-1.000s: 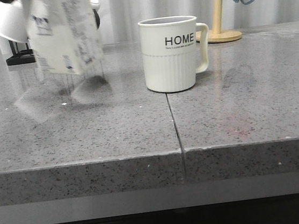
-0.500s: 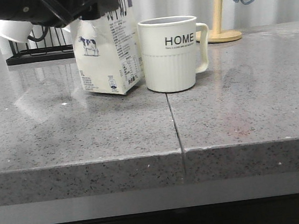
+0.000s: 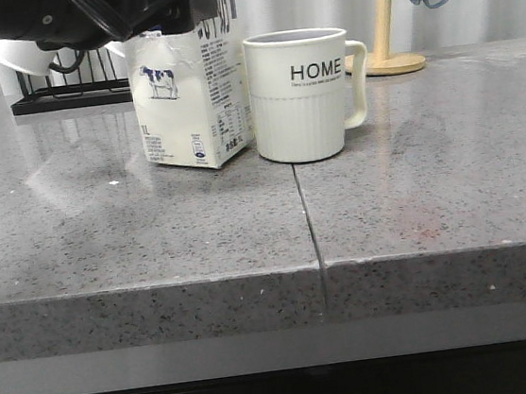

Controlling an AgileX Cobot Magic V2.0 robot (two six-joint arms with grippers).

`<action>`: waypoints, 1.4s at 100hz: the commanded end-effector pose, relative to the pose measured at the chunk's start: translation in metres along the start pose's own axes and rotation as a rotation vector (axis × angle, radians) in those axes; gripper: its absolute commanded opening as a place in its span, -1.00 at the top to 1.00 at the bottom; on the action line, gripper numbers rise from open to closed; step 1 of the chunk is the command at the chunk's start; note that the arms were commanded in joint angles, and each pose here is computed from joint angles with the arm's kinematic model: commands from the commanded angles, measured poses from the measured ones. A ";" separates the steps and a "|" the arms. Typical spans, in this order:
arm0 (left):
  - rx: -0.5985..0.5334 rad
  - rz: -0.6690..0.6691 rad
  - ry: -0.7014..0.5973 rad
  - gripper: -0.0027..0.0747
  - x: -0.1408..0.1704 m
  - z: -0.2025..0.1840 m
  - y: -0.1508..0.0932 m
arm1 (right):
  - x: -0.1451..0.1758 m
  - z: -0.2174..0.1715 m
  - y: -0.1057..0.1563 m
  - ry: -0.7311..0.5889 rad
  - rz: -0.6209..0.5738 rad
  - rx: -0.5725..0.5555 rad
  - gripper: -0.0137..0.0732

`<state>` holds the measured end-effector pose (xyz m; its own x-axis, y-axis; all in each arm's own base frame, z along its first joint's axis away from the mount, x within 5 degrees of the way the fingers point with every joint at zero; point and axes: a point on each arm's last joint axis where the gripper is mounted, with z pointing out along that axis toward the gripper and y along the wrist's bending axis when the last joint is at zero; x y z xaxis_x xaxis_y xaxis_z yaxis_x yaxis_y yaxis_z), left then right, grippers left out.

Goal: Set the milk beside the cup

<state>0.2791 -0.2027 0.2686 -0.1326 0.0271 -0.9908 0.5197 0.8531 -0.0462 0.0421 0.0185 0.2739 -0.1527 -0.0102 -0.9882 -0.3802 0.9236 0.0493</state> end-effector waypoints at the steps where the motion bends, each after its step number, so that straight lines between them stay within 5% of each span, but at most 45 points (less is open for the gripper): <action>1: 0.000 -0.020 -0.150 -0.74 -0.030 -0.006 -0.002 | -0.015 -0.002 0.000 -0.089 -0.010 -0.001 0.84; 56: -0.002 0.025 -0.156 -0.67 -0.033 -0.052 0.004 | -0.015 -0.002 0.000 -0.089 -0.010 -0.001 0.84; 70: -0.020 0.083 -0.180 -0.32 -0.036 -0.076 0.007 | -0.015 -0.002 0.000 -0.089 -0.010 -0.001 0.84; 97: -0.112 0.118 -0.121 0.97 -0.045 -0.113 0.033 | -0.015 -0.002 0.000 -0.089 -0.010 -0.001 0.84; 140: -0.382 0.076 -0.083 0.98 -0.053 -0.183 0.088 | -0.015 -0.002 0.000 -0.089 -0.010 -0.001 0.84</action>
<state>0.1869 -0.0473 0.3248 -0.1145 0.0967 -0.9887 0.2404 0.9684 0.0668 0.0421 0.0185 0.2739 -0.1527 -0.0102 -0.9882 -0.3802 0.9236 0.0493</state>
